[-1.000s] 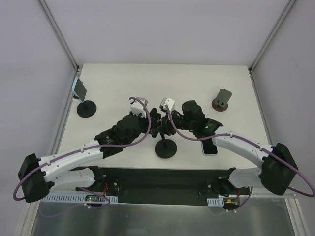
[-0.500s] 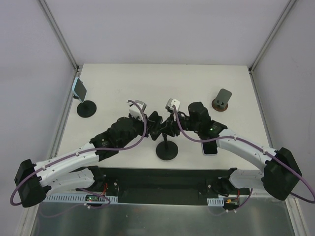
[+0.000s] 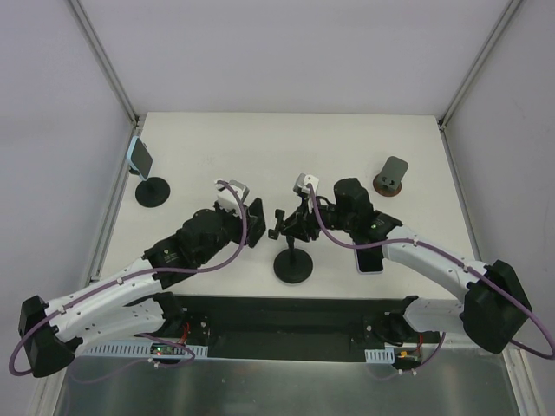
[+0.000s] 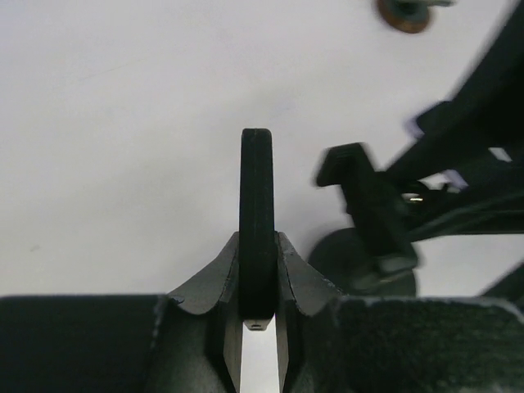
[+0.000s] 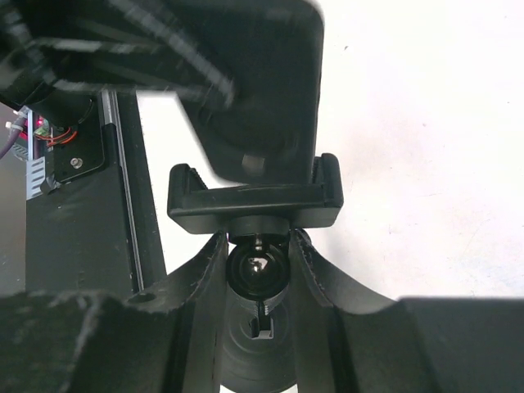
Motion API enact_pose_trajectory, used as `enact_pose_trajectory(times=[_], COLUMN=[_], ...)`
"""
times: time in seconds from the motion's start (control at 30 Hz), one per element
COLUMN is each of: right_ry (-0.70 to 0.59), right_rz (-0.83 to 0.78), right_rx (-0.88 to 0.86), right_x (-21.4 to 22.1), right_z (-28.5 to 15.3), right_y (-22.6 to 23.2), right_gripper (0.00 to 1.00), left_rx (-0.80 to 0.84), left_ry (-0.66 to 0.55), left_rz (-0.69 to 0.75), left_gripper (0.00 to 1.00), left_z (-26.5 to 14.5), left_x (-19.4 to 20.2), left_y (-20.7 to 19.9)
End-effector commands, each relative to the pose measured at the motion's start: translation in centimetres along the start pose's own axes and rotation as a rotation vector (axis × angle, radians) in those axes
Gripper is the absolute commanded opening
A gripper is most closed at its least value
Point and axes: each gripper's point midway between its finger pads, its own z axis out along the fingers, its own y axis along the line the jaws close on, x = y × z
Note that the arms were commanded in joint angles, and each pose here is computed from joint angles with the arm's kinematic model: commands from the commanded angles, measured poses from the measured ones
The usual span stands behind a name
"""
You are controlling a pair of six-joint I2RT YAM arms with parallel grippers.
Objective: Remove the phone from the phone stand
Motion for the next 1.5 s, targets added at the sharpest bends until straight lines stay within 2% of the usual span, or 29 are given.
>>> enact_pose_trajectory(times=[0.0,0.3,0.43,0.7,0.97,1.27,1.47], right_ry=[-0.076,-0.101,-0.150,-0.244,-0.256,-0.243,-0.217], right_rz=[-0.049,-0.082,-0.103,-0.105,-0.058,-0.023,-0.021], right_rx=[-0.013,0.170,0.310,0.630,0.905,1.086,1.170], right_x=[-3.0,-4.1,-5.8,-8.3,-7.6,-6.3,-5.2], right_z=[-0.3,0.2,-0.5,-4.9,-10.1,-14.7,-17.2], right_y=[0.2,-3.9,-7.4,-18.3,-28.6,-35.6,-36.7], right_gripper=[0.01,0.01,0.01,0.01,0.01,0.01,0.01], left_rx=[-0.211,-0.183,-0.226,-0.219,-0.216,-0.214,-0.193], left_ry=[-0.084,-0.148,-0.119,-0.059,-0.033,-0.011,-0.001], left_rz=[0.038,0.003,-0.003,-0.047,-0.046,-0.027,-0.035], left_gripper=[0.00,0.00,0.00,0.00,0.00,0.00,0.00], left_z=[-1.6,-4.1,-4.3,-3.5,-2.9,-2.2,-1.6], left_x=[-3.1,-5.2,-4.4,-2.2,-1.6,-1.8,-1.9], left_y=[4.7,4.4,5.2,4.9,4.8,4.5,3.9])
